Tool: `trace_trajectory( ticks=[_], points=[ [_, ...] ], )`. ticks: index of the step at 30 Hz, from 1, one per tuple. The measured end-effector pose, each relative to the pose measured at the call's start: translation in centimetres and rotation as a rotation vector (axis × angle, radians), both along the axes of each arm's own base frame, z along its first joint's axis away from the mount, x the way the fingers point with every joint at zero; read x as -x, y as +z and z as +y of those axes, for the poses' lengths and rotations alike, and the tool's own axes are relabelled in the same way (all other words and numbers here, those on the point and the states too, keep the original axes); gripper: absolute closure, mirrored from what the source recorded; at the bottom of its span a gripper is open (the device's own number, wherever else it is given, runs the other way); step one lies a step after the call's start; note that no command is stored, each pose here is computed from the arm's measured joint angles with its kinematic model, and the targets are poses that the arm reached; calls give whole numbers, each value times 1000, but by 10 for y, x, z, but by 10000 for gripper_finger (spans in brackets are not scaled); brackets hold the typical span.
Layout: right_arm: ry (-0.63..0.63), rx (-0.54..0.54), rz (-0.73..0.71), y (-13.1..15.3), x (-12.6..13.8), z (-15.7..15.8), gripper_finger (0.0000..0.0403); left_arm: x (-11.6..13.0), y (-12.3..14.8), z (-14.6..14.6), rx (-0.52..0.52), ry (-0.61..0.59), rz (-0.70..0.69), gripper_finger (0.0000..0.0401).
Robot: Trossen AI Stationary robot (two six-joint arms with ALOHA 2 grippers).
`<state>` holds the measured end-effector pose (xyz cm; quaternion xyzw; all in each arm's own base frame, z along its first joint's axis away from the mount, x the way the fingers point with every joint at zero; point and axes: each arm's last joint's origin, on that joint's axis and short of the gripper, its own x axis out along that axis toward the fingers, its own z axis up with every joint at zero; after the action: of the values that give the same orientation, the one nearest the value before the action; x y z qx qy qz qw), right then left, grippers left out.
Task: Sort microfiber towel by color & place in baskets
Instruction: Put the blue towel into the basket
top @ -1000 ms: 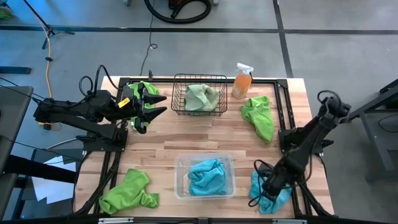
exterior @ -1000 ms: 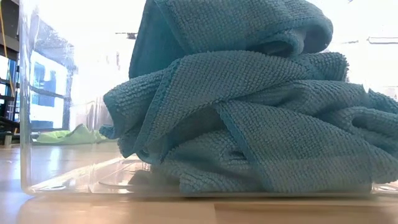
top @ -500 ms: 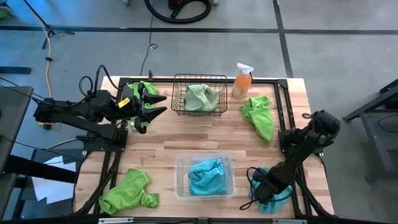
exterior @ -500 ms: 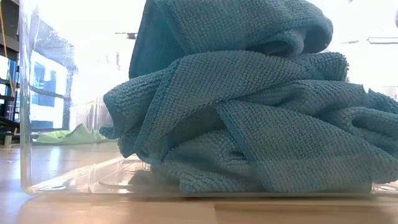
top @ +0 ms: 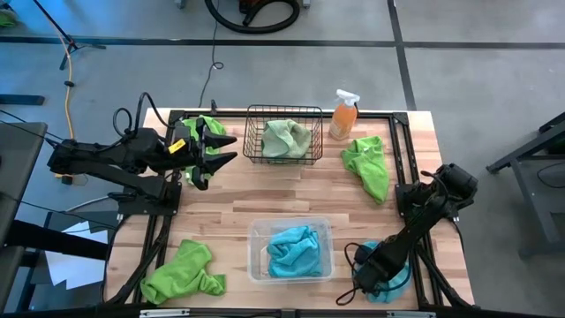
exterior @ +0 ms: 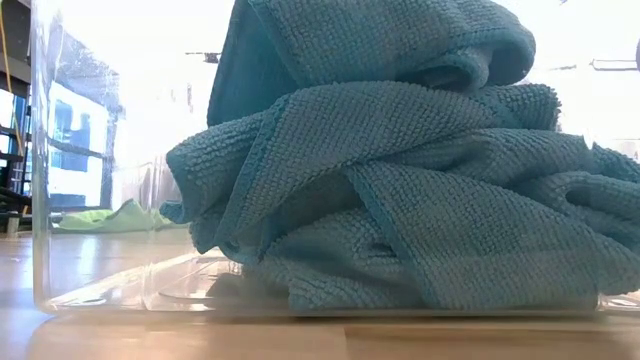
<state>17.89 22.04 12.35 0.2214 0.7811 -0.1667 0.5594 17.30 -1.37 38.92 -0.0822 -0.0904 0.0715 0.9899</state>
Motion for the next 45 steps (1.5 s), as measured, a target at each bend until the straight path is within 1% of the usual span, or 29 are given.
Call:
trace_trajectory(
  ticks=[1,2,4,5,8,12,15,18,21,25,27,29,32,37,39,41,43,45],
  points=[
    [13,-7,1,0,0,0,377,0,0,0,0,0,3,213],
    [23,-16,5,0,0,0,383,0,-1,0,-1,0,7,213],
    [42,-40,19,1,0,-1,383,0,-1,0,-2,0,14,213],
    [45,-55,14,5,1,-3,390,0,-1,0,-2,0,14,213],
    [39,-68,-61,25,2,-11,396,0,-1,0,-2,0,14,213],
    [26,-194,-256,74,-1,-27,399,0,-3,0,-4,0,29,213],
    [49,-311,-429,113,3,-46,400,-1,-4,0,-5,0,38,213],
    [53,-348,-614,147,13,-71,401,-1,-4,0,-5,0,37,213],
    [51,-349,-769,171,25,-95,401,-1,-4,0,-5,0,37,213],
    [47,-276,-990,192,31,-124,402,-1,-4,0,-5,0,40,213],
    [43,-211,-1103,199,27,-136,402,-1,-4,0,-5,0,42,213],
    [70,-144,-1199,205,20,-146,402,-1,-4,0,-6,0,42,213],
    [168,-44,-1346,212,3,-157,402,-1,-4,0,-6,0,42,213],
    [369,211,-1573,221,-35,-177,402,-1,-4,0,-6,0,42,213],
    [394,306,-1645,224,-51,-186,402,-1,-4,0,-6,0,42,213],
    [390,381,-1703,225,-65,-195,402,-1,-4,0,-6,0,42,213],
    [376,413,-1770,227,-77,-204,402,-1,-4,0,0,3,41,213],
    [378,405,-1835,227,-88,-211,402,-1,-4,0,18,6,40,213]
  ],
)
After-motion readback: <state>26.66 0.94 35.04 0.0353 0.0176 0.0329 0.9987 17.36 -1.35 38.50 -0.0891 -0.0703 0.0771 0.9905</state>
